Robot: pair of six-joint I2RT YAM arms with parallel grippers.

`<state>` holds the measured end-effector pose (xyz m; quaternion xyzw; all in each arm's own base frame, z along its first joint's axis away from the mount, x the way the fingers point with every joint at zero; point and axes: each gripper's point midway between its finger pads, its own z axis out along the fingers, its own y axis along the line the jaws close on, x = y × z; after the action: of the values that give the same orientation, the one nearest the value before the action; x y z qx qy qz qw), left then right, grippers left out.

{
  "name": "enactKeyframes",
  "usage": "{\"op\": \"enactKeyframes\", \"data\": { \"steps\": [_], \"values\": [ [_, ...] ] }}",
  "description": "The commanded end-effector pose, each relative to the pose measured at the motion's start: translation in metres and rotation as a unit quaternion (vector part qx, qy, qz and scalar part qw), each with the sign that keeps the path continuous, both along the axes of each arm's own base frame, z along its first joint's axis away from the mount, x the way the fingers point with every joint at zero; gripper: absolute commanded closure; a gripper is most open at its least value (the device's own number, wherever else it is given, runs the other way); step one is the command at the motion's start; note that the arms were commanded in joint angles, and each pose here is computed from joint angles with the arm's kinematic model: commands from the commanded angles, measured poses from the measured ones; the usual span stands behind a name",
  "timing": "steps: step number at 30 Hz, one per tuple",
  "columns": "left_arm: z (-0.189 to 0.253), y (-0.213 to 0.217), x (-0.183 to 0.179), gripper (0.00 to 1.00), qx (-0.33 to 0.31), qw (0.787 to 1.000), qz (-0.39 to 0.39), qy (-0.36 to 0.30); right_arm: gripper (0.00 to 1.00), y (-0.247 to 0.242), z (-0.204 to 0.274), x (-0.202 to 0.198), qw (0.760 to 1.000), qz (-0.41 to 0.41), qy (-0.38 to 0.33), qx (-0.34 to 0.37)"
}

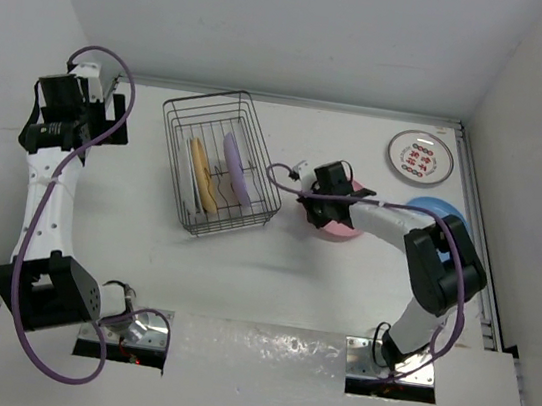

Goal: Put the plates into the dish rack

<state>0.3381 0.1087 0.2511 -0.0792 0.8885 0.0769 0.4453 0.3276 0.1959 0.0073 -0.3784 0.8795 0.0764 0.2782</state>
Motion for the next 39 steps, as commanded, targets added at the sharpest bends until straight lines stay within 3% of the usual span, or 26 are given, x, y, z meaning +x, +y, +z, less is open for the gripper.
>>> {"op": "enactKeyframes", "data": {
  "steps": [1, 5, 8, 10, 17, 19, 22, 24, 28, 35, 39],
  "values": [
    [0.015, 0.0, 0.013, 0.01, 0.015, 0.999, -0.013, -0.029, 1.0, 0.026, 0.056, 0.018, 0.994, -0.05, -0.006, 0.102],
    [0.015, -0.002, 0.018, 0.01, 0.013, 0.999, -0.022, -0.03, 1.0, 0.056, 0.2, 0.067, 0.957, -0.06, -0.127, 0.255],
    [0.015, -0.002, 0.019, 0.01, 0.019, 0.999, -0.027, -0.027, 1.0, 0.077, 0.281, 0.075, 0.923, -0.037, -0.172, 0.343],
    [0.014, -0.002, 0.02, 0.01, 0.025, 0.999, -0.028, -0.022, 1.0, 0.09, 0.333, 0.074, 0.886, -0.026, -0.195, 0.421],
    [0.015, -0.006, 0.025, 0.01, 0.024, 0.999, -0.033, -0.025, 1.0, 0.131, 0.439, 0.047, 0.76, 0.033, -0.167, 0.627],
    [0.014, -0.007, 0.024, 0.01, 0.02, 0.999, -0.033, -0.026, 1.0, 0.144, 0.465, 0.034, 0.707, 0.047, -0.143, 0.69],
    [0.014, -0.008, 0.023, 0.01, 0.017, 0.999, -0.032, -0.026, 1.0, 0.174, 0.473, 0.014, 0.654, 0.072, -0.075, 0.749],
    [0.015, -0.008, 0.021, 0.01, 0.018, 0.999, -0.029, -0.027, 1.0, 0.191, 0.468, 0.003, 0.642, 0.087, -0.027, 0.761],
    [0.016, -0.007, 0.016, 0.01, 0.024, 0.999, -0.026, -0.026, 1.0, 0.222, 0.439, -0.011, 0.651, 0.091, 0.029, 0.753],
    [0.013, -0.007, 0.01, 0.01, 0.027, 0.999, -0.024, -0.022, 1.0, 0.225, 0.393, -0.006, 0.693, 0.056, 0.024, 0.718],
    [0.014, -0.008, 0.009, 0.01, 0.028, 0.999, -0.026, -0.024, 1.0, 0.227, 0.388, -0.009, 0.69, 0.056, 0.035, 0.72]
  ]
}}
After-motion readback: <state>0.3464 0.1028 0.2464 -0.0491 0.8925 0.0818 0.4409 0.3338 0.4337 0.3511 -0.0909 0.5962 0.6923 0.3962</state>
